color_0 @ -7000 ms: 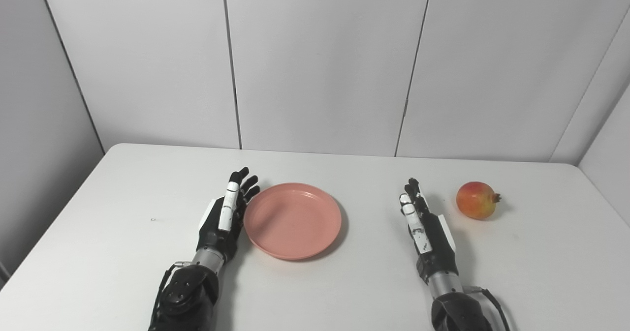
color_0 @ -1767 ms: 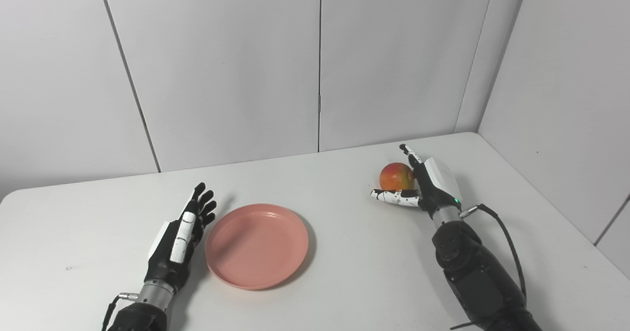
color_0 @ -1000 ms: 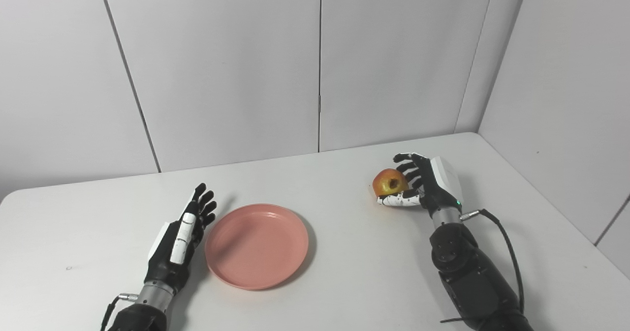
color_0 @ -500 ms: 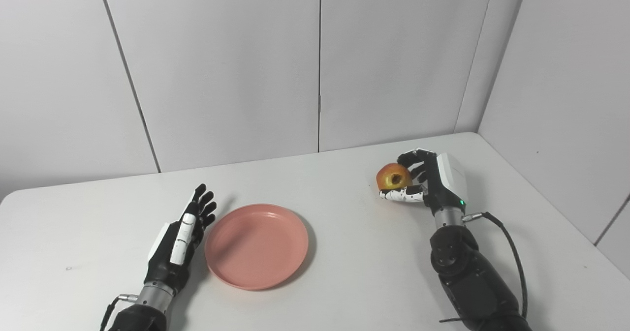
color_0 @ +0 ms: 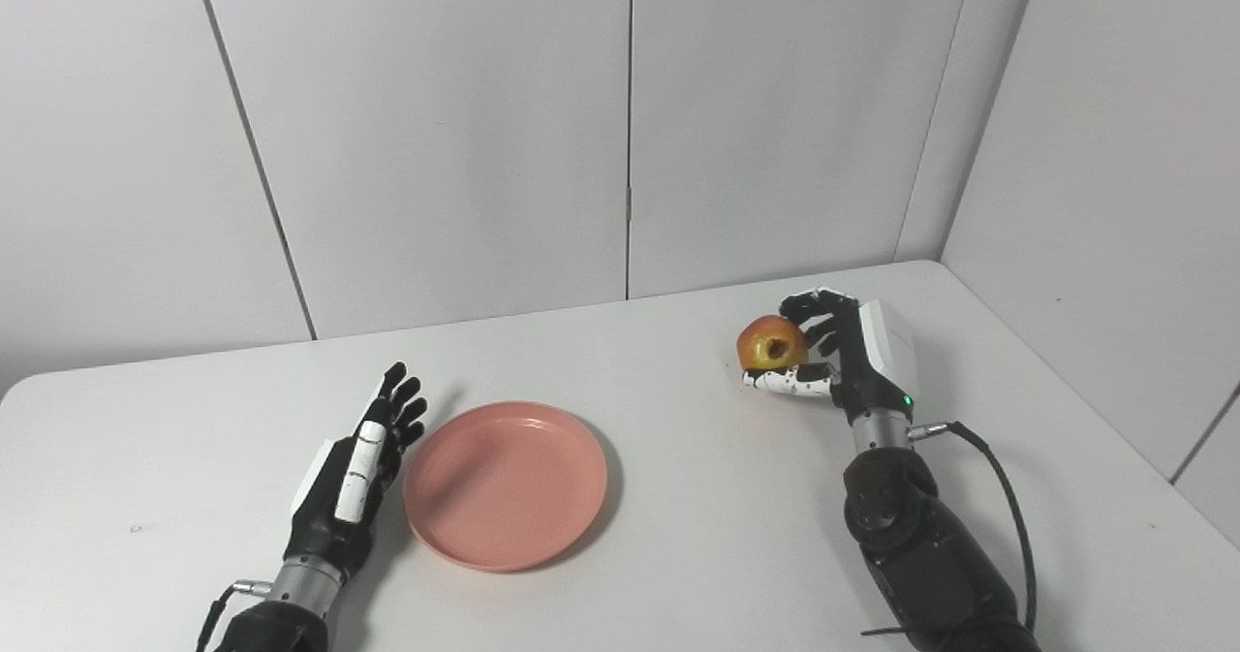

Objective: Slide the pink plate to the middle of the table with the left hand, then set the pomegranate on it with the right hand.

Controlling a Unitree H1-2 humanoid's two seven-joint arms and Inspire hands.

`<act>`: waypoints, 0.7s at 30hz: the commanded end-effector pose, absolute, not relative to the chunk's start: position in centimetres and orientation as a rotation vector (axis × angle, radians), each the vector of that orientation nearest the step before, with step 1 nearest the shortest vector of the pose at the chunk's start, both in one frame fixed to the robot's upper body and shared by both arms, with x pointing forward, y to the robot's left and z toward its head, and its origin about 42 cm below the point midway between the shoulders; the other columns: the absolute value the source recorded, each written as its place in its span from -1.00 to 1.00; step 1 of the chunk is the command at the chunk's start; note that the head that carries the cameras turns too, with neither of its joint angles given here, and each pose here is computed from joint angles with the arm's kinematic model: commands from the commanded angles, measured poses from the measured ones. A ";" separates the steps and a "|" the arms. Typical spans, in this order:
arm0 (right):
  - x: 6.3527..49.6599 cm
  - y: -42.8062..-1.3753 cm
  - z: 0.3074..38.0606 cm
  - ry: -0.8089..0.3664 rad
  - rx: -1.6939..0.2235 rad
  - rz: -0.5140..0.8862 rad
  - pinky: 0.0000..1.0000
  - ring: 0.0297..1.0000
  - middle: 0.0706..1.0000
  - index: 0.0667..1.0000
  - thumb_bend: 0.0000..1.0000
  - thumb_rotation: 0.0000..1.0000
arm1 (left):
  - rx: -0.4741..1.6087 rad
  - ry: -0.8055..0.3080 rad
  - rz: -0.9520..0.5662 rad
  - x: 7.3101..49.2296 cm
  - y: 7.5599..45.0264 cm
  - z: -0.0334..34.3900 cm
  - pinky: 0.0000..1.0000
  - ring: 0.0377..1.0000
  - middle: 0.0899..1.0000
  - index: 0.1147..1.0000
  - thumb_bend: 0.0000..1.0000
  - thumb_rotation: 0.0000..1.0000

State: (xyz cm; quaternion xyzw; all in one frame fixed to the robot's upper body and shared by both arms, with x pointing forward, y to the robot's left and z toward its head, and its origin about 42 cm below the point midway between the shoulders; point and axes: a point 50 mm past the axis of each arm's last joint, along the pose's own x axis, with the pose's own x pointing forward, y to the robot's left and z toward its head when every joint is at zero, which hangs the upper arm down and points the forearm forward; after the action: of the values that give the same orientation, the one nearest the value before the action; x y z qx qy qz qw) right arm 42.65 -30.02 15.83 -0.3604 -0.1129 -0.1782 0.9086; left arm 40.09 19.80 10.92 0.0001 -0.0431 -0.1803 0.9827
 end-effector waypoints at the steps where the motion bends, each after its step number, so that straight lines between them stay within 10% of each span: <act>1: 43.7 -29.3 19.8 -0.409 -0.714 -0.385 -0.16 -0.20 -0.10 -0.01 0.03 -1.00 | 0.002 -0.072 -0.358 39.5 19.7 10.1 0.94 0.94 0.98 1.00 0.34 1.00; 21: 40.7 -24.0 22.5 -0.559 -0.643 -0.180 -0.18 -0.17 -0.08 -0.05 0.03 -1.00 | 0.019 -0.085 -0.328 39.3 16.7 10.7 0.94 0.97 1.00 1.00 0.33 1.00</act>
State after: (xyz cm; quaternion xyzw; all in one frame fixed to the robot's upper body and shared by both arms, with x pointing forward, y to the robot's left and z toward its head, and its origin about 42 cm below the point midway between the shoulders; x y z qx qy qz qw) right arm 40.48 -24.27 20.17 -0.3192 -0.2178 -0.0909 0.9178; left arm 39.61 17.59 10.84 0.0130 -0.0395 -0.1630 0.9858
